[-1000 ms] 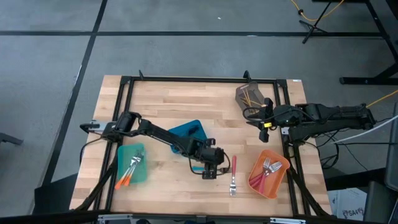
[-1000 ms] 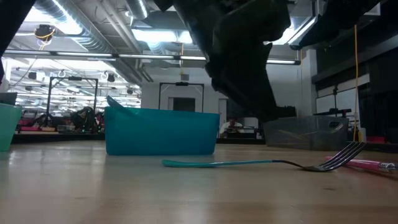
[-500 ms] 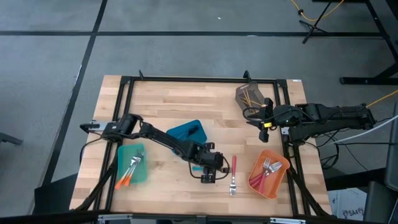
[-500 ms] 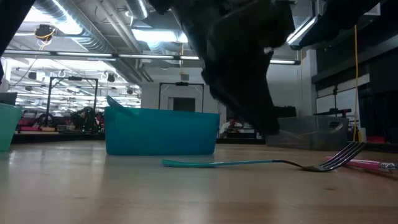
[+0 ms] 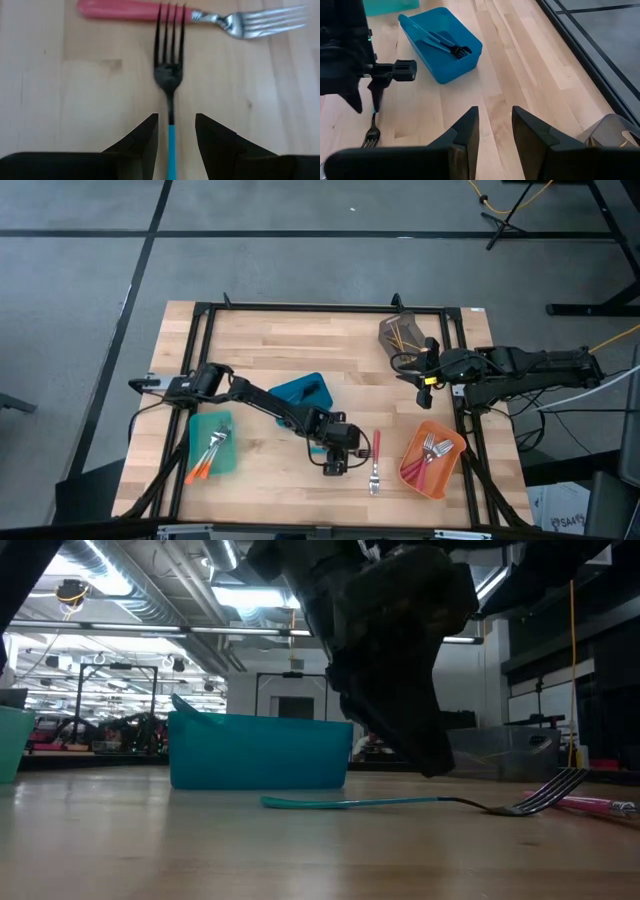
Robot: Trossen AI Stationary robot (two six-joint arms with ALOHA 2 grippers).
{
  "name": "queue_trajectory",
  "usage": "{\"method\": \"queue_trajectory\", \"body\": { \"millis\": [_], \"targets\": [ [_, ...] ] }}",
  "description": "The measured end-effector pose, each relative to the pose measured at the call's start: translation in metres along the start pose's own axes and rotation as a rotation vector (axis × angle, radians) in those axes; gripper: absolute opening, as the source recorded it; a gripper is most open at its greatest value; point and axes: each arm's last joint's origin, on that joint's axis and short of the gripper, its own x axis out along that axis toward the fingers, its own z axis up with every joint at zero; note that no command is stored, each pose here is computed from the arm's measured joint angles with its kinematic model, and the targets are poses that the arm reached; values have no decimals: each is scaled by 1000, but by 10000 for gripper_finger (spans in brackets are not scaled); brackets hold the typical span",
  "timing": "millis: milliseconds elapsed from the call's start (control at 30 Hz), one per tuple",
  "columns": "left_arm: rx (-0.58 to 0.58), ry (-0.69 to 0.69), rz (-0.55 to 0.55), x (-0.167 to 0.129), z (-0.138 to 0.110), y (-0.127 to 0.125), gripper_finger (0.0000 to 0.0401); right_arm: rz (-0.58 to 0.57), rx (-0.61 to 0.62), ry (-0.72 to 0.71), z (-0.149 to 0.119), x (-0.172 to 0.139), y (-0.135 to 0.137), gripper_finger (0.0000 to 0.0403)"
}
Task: Sort silverware by color (type)
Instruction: Put the blue fork into the dark blue bin
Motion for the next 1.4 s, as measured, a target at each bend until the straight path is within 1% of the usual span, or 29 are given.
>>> {"method": "queue_trajectory", "body": {
  "millis": [133,233,367,567,867,1400],
  "targets": [
    [-14,24,11,0,0,9,124,0,0,0,0,0,0,104],
    [-33,28,-12,0,1,14,124,0,0,0,0,0,0,104],
    [-86,-6,-22,2,4,16,124,0,0,0,0,0,0,104],
    [-80,-22,-9,4,5,16,124,0,0,0,0,0,0,104],
    [-36,-17,-6,4,4,16,124,0,0,0,0,0,0,104],
    [-29,-18,-13,4,5,16,124,0,0,1,0,0,0,104]
  ]
}}
